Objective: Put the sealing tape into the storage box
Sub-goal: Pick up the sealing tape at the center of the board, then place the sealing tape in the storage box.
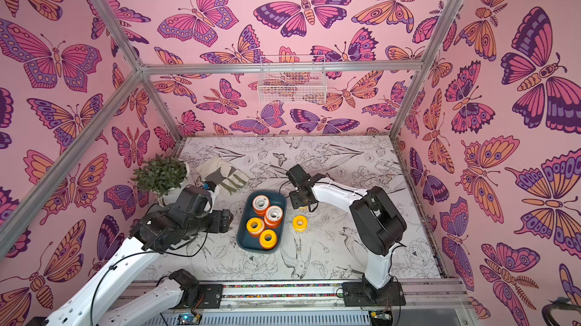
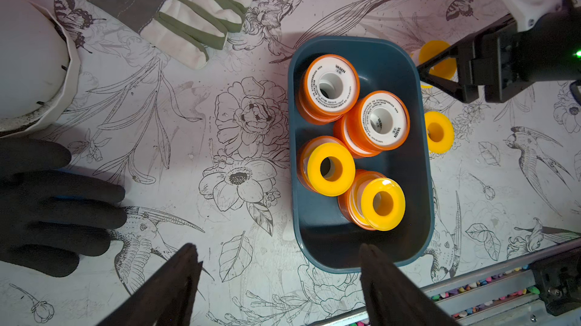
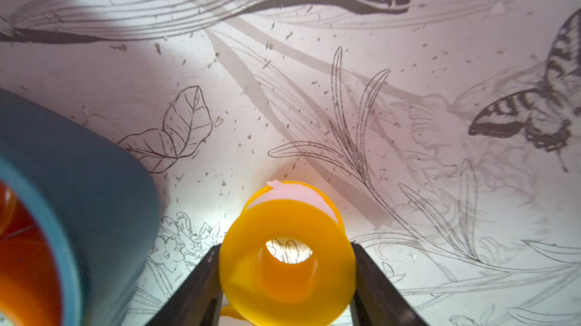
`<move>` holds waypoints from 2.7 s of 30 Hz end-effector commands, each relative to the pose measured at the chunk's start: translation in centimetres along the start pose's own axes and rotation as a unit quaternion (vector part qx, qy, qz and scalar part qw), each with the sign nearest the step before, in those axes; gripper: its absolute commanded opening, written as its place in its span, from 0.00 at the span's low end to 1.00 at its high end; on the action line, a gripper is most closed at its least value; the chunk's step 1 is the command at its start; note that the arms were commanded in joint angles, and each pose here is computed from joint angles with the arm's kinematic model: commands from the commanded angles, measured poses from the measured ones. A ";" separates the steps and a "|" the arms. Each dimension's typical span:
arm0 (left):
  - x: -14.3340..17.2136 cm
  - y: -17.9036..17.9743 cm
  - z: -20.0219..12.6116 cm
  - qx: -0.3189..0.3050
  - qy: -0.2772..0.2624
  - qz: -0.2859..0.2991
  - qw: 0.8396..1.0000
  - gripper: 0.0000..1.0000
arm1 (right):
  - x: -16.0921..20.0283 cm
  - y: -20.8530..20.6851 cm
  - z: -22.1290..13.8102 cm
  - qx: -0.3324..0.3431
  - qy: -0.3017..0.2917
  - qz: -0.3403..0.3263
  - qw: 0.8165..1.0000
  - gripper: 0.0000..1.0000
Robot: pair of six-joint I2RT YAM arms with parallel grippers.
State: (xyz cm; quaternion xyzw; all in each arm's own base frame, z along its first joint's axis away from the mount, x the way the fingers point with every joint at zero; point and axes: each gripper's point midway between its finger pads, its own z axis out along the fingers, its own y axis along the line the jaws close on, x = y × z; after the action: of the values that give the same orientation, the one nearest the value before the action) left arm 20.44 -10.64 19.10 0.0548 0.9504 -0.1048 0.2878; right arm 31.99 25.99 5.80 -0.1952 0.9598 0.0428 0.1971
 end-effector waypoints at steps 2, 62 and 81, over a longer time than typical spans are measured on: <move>0.3 0.2 0.3 -0.002 0.003 0.005 1.000 0.84 | -0.5 -0.6 -2.7 0.013 -0.014 -0.010 1.000 0.52; 0.3 0.7 0.6 -0.012 0.008 -0.002 1.000 0.84 | -4.4 16.6 -1.4 -0.105 0.028 -0.138 0.985 0.60; 0.2 0.7 0.6 -0.013 0.008 -0.002 1.000 0.84 | -6.1 14.6 -7.1 -0.092 -0.050 -0.130 0.986 0.73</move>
State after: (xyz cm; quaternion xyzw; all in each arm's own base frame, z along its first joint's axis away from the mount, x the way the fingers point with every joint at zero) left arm 20.69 -10.29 18.89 0.0462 0.9522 -0.1002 0.2848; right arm 28.52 41.04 11.71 -0.3377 0.9157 0.1142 0.1853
